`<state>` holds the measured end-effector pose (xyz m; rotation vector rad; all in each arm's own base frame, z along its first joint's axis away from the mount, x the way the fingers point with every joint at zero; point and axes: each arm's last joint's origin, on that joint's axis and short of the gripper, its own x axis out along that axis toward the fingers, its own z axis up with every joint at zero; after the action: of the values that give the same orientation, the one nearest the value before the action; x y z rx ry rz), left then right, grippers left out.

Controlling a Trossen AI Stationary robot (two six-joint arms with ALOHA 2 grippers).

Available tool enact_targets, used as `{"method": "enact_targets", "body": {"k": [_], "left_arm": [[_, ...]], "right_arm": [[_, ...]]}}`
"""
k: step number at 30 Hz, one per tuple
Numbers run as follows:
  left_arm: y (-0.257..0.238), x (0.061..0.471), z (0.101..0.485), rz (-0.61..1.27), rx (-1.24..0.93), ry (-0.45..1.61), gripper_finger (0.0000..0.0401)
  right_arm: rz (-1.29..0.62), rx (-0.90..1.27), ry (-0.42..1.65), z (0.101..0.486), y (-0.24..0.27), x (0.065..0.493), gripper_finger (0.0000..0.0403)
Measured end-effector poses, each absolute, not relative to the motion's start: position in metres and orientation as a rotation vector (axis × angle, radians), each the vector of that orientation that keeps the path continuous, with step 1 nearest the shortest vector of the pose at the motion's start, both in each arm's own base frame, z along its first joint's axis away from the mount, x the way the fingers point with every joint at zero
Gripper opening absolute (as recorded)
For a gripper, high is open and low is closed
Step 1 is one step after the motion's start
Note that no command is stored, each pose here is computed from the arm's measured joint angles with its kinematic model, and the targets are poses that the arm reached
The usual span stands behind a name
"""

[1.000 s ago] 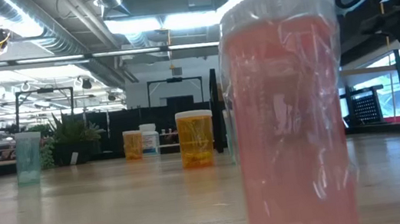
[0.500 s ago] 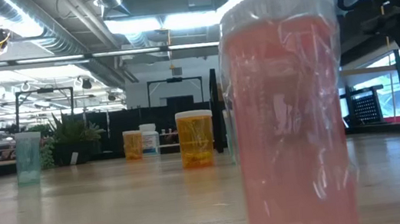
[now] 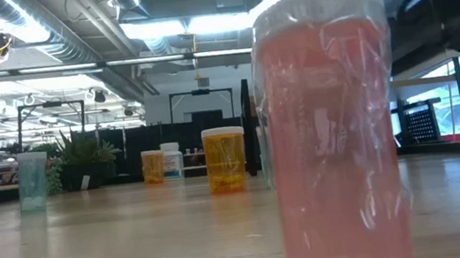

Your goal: Pick and place medicine bottles onto shelf by color

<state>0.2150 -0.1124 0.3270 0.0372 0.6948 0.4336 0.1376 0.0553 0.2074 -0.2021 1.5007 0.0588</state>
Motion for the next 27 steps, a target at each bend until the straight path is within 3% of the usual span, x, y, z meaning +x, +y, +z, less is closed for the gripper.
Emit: {"method": "enact_targets", "body": {"k": [27], "left_arm": [[-0.1124, 0.2150, 0.3270, 0.434, 0.037, 0.695, 0.0286]], "right_arm": [[0.014, -0.202, 1.486, 0.1998, 0.0543, 0.1377, 0.0222]]}}
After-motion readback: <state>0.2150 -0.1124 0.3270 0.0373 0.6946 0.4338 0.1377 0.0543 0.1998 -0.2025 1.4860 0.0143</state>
